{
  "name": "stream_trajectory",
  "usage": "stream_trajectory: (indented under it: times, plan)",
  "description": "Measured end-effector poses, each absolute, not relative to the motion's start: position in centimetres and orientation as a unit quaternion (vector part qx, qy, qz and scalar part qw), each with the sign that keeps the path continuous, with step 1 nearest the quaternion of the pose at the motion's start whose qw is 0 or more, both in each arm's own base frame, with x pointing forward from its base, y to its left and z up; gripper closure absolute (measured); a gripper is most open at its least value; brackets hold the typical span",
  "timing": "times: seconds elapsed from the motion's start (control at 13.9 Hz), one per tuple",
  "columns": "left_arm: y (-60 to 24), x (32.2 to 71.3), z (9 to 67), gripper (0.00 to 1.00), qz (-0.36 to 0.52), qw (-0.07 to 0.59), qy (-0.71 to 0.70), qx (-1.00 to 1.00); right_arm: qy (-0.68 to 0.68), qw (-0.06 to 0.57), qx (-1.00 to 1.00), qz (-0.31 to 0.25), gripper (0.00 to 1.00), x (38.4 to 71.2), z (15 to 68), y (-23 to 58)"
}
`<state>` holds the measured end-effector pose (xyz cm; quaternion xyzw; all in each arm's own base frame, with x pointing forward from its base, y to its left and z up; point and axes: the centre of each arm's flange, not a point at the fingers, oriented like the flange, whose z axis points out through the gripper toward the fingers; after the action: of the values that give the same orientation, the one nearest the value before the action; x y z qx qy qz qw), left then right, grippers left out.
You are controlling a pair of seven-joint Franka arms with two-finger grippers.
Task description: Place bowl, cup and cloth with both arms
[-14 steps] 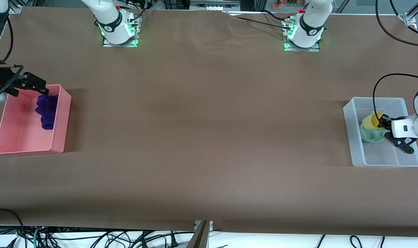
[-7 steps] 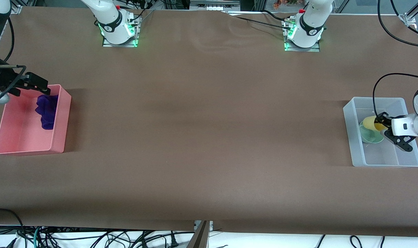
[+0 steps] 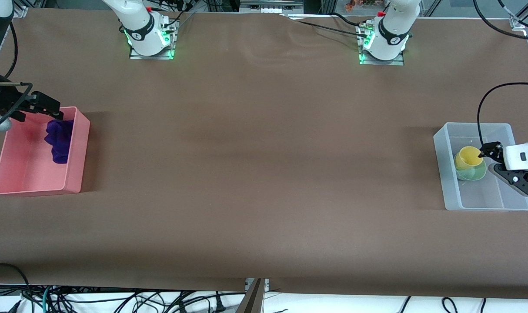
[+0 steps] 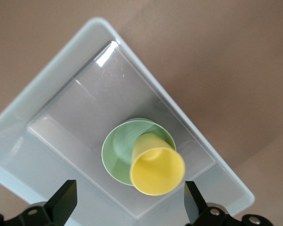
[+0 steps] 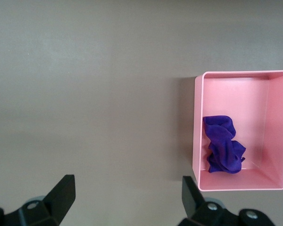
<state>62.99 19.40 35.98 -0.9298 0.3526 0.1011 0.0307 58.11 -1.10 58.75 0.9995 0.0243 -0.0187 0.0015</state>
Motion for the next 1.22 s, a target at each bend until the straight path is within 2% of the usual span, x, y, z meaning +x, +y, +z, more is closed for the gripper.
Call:
stream_trajectory:
  times: [0.57,0.93,1.22]
  plan:
    - [5.9,63.6,48.7,0.0,0.119,0.011,0.288,-0.95,0.023,0.001,1.0,-0.02,0.0,58.2,58.5,-1.2]
    - [-1.1,62.3,51.6,0.0,0.121,-0.007,0.23,-0.966,0.023,0.001,1.0,-0.02,0.0,58.2,58.5,-1.2]
    - [-3.4,61.7,52.3,0.0,0.124,-0.005,0.219,-0.968,0.023,0.001,1.0,-0.02,0.0,58.2,58.5,-1.2]
